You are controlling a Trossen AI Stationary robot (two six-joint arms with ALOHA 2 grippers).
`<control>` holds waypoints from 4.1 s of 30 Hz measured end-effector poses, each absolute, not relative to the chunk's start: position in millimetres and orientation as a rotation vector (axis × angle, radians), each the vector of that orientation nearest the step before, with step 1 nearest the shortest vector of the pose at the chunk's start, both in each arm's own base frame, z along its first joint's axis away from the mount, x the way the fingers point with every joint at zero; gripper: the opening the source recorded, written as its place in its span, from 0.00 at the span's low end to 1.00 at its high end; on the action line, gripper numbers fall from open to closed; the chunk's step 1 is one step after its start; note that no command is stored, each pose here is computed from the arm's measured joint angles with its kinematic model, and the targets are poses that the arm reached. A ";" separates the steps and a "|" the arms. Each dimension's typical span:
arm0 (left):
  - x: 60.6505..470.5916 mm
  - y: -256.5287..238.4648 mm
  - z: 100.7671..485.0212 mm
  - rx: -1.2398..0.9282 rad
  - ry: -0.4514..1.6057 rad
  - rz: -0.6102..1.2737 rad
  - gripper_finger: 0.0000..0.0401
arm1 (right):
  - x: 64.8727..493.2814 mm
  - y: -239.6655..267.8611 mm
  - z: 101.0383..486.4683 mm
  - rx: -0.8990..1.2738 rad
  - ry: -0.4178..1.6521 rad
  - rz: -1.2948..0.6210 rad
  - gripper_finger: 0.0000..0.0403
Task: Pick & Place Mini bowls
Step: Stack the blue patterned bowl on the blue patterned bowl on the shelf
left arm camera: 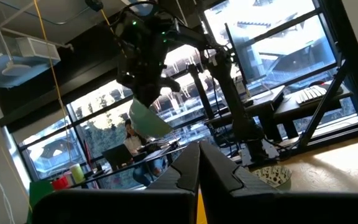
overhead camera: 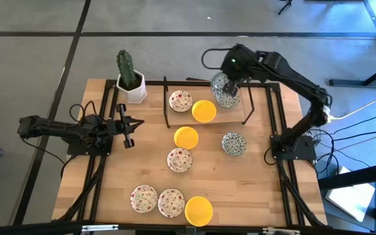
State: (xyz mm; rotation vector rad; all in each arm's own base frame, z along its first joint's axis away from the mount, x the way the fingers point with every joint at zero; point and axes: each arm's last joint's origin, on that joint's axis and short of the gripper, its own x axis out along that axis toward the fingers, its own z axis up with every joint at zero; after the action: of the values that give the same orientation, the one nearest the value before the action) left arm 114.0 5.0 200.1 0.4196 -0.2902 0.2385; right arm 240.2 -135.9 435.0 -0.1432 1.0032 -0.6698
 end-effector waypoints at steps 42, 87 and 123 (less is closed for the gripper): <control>113.2 8.7 199.8 0.454 -0.248 0.373 0.01 | 277.7 -268.3 274.7 -0.212 1.654 0.039 0.03; 113.2 8.6 199.8 0.406 -0.257 0.364 0.01 | 300.4 -213.9 330.8 -0.071 1.407 -0.825 0.17; 113.1 8.6 200.0 0.383 -0.263 0.361 0.00 | 294.9 -214.4 253.5 -0.204 1.585 -0.876 0.01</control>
State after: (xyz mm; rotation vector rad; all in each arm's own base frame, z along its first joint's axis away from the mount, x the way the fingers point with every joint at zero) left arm 113.1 8.6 200.0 0.3833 -0.2630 0.3613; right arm 294.9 -214.4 253.5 -0.2036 1.5854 -0.8761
